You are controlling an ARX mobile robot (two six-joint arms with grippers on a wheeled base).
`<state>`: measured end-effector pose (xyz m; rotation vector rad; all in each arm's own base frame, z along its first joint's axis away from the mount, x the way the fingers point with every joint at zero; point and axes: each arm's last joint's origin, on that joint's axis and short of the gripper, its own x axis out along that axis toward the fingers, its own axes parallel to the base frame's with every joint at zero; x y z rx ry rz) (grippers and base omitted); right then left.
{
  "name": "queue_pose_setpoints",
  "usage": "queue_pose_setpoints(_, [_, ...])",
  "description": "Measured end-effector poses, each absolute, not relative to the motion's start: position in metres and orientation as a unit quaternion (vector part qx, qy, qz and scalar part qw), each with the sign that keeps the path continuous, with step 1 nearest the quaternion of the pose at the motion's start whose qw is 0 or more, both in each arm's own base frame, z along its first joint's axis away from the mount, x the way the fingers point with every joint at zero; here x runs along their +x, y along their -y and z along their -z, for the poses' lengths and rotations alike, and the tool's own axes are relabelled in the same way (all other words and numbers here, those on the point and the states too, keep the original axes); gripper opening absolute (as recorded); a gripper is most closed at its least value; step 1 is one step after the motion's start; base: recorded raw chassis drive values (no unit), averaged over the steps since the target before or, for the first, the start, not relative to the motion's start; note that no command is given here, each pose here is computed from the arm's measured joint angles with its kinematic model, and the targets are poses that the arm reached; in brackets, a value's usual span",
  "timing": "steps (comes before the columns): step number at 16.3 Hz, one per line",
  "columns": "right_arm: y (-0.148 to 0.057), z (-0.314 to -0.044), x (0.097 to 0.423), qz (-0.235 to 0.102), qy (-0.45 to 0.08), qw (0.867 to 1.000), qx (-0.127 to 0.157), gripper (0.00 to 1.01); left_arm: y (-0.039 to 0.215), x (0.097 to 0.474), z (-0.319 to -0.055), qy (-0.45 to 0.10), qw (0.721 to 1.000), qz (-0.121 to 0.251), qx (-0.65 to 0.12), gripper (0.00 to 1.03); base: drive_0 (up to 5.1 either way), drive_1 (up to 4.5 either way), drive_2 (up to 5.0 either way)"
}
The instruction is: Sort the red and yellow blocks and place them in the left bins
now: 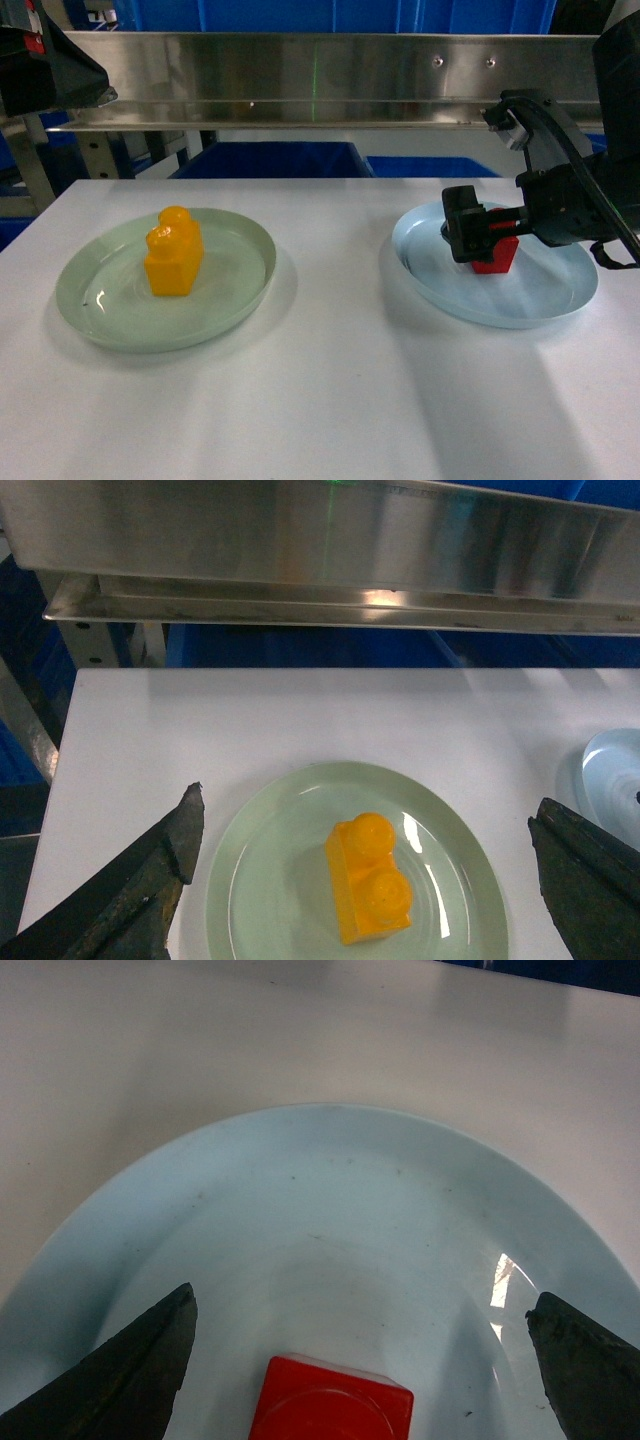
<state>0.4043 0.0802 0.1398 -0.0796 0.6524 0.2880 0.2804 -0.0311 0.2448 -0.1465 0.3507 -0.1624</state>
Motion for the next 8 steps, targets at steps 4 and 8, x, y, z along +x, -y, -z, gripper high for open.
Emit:
queue_pose_setpoints(4, [-0.0835, -0.1388, 0.404, -0.145, -0.319, 0.936, -0.04, 0.69, 0.0311, 0.2804, -0.2448, -0.174, 0.979, 0.081, -0.073, 0.98, 0.0, 0.0, 0.0])
queue_pose_setpoints(8, [-0.0858, -0.138, 0.4031, -0.146, -0.322, 0.934, -0.042, 0.3, 0.0309, 0.2804, -0.2448, -0.174, 0.979, 0.08, -0.073, 0.98, 0.0, 0.0, 0.0])
